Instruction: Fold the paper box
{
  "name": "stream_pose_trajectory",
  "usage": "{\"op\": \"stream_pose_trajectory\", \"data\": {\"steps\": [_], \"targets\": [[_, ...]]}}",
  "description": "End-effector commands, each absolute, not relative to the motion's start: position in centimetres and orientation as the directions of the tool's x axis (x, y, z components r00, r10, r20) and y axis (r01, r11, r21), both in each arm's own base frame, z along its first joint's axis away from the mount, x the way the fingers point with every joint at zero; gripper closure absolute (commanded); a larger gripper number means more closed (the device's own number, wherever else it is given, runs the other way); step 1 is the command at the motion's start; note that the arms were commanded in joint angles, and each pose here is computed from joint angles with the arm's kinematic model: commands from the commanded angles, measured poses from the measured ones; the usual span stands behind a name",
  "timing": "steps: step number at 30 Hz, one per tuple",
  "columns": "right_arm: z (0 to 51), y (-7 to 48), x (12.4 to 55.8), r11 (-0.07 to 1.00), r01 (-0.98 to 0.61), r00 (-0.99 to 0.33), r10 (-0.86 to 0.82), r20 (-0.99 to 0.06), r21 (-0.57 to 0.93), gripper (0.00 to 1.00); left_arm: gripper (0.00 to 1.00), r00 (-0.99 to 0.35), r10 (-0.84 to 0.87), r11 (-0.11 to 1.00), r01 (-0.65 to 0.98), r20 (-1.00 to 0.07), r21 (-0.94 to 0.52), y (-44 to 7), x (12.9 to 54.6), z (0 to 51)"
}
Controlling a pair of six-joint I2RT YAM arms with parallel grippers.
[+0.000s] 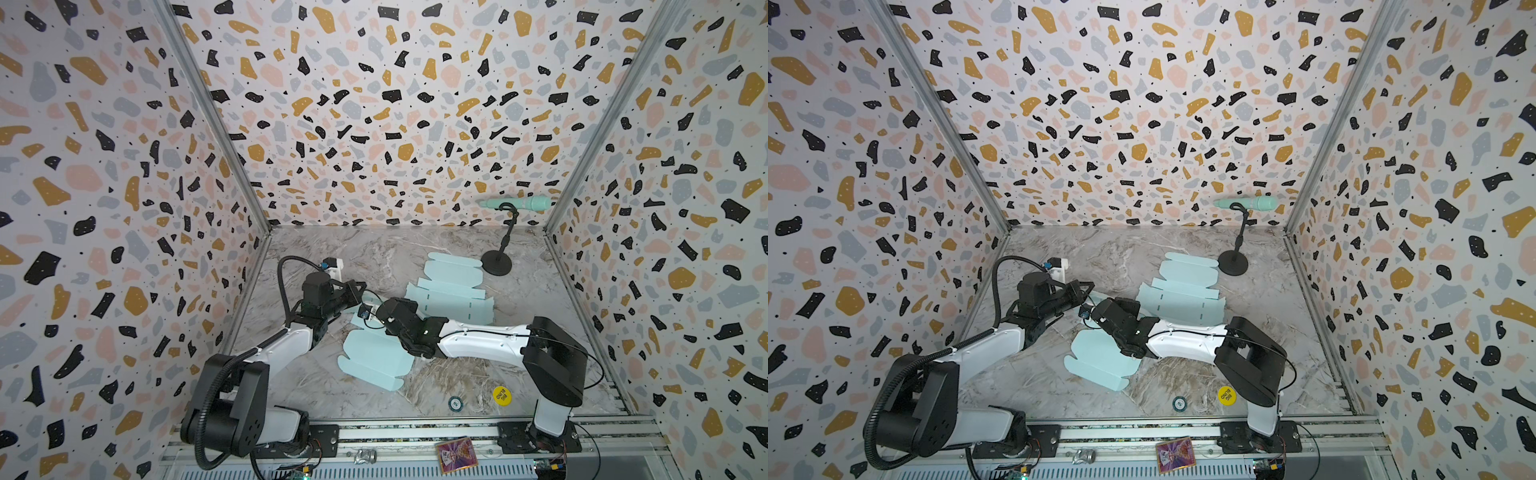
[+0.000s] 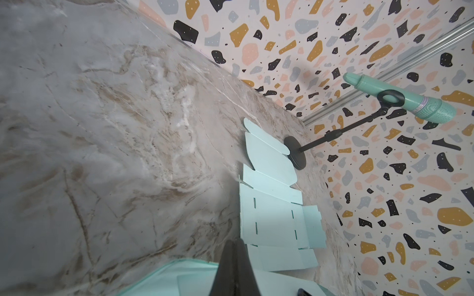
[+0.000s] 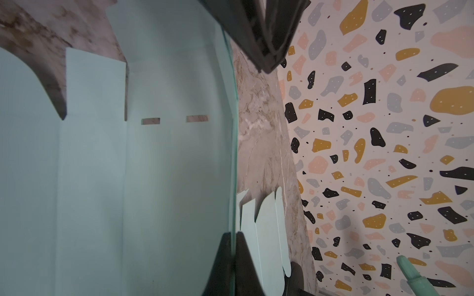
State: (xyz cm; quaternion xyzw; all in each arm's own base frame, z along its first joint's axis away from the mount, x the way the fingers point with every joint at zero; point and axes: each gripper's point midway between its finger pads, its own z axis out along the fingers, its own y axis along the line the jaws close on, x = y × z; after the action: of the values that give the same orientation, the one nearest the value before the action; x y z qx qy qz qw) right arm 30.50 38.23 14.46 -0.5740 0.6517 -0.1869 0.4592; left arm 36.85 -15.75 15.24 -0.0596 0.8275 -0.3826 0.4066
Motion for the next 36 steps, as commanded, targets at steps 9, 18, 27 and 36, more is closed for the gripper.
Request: {"op": "stream_pose_trajectory", "data": {"steps": [9,18,27,36], "targets": [[17.7,38.2,30.2,0.350,-0.520,0.092,-0.884,-0.459,-0.779,1.00,1.00,-0.692,-0.377,0.700,0.221,-0.615,-0.679,-17.4,33.4,13.0],[15.6,37.0,29.5,0.282,-0.456,0.093,-0.928,-0.361,-0.844,1.00,1.00,-0.695,-0.396,0.695,0.199,-0.599,-0.691,-17.4,32.1,11.6],[13.4,35.4,28.9,0.252,-0.465,0.082,-0.942,-0.325,-0.849,1.00,0.90,-0.710,-0.447,0.709,0.090,-0.544,-0.700,-13.4,30.1,7.1],[13.3,35.3,28.8,0.271,-0.473,0.086,-0.933,-0.350,-0.838,1.00,0.72,-0.730,-0.431,0.709,0.090,-0.530,-0.700,-13.7,30.2,5.8]]}}
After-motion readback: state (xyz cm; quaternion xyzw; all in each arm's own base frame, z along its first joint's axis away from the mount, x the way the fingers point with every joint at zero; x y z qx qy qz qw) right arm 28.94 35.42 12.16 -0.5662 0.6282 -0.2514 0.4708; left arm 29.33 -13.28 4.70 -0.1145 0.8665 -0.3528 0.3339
